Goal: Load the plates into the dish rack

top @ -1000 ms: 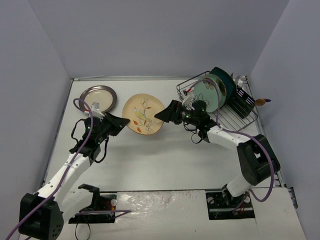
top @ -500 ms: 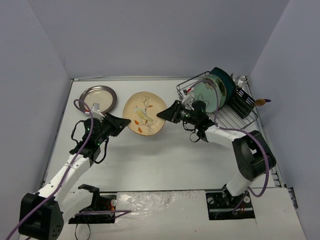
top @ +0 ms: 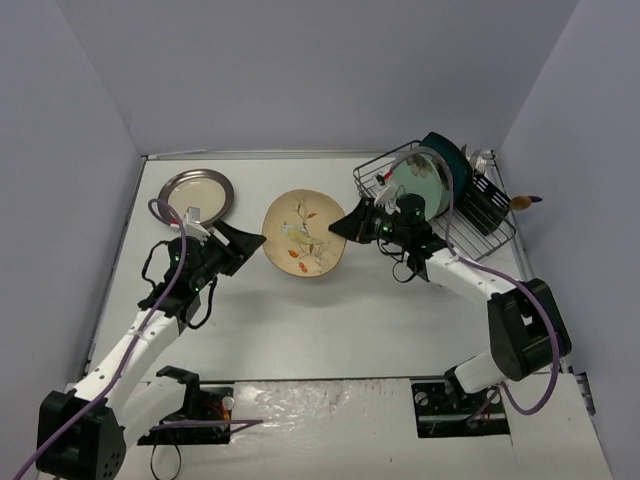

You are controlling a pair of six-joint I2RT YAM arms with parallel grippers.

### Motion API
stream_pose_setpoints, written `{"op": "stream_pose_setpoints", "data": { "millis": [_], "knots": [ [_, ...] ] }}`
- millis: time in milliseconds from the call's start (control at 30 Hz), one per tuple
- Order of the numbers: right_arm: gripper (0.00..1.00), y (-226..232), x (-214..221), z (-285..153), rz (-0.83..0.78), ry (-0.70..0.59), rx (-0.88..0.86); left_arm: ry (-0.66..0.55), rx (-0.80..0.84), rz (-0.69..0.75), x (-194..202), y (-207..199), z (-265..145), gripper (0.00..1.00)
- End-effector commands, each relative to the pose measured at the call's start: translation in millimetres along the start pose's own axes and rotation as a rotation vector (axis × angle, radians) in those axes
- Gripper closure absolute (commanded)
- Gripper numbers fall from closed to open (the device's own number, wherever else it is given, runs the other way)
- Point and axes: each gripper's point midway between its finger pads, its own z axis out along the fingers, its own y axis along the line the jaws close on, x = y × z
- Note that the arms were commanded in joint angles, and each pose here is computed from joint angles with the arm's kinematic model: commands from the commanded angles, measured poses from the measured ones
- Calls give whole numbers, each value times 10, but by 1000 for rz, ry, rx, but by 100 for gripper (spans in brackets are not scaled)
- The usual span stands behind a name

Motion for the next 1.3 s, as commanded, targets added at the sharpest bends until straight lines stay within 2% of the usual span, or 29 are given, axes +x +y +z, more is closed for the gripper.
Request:
{"op": "stream_pose_setpoints", "data": {
  "millis": [0, 167, 400, 500, 700, 867, 1267],
  "knots": [
    [100, 423, -985, -364, -316, -225, 6, -90, 19, 110, -314, -336, -133, 29],
    [100, 300, -1468, -781, -487, -305, 215, -97, -202, 257, -424, -42, -321, 4],
    [100, 163, -2238, -1423, -814, -445, 580, -62, -535, 537, -767, 220, -728, 3],
    [100, 69, -2426, -1539, -888, -463, 660, -29, -593, 613, -868, 294, -791, 3],
    [100, -244, -2635, -1580, -1028, -440, 768, 43, -631, 618, -928, 558, -827, 3],
    [100, -509, -2732, -1545, -1041, -418, 775, 1, -669, 551, -994, 873, -908, 3],
    [100, -451, -2966, -1629, -1085, -516, 793, -1, -711, 524, -1016, 986, -977, 3]
  ]
}}
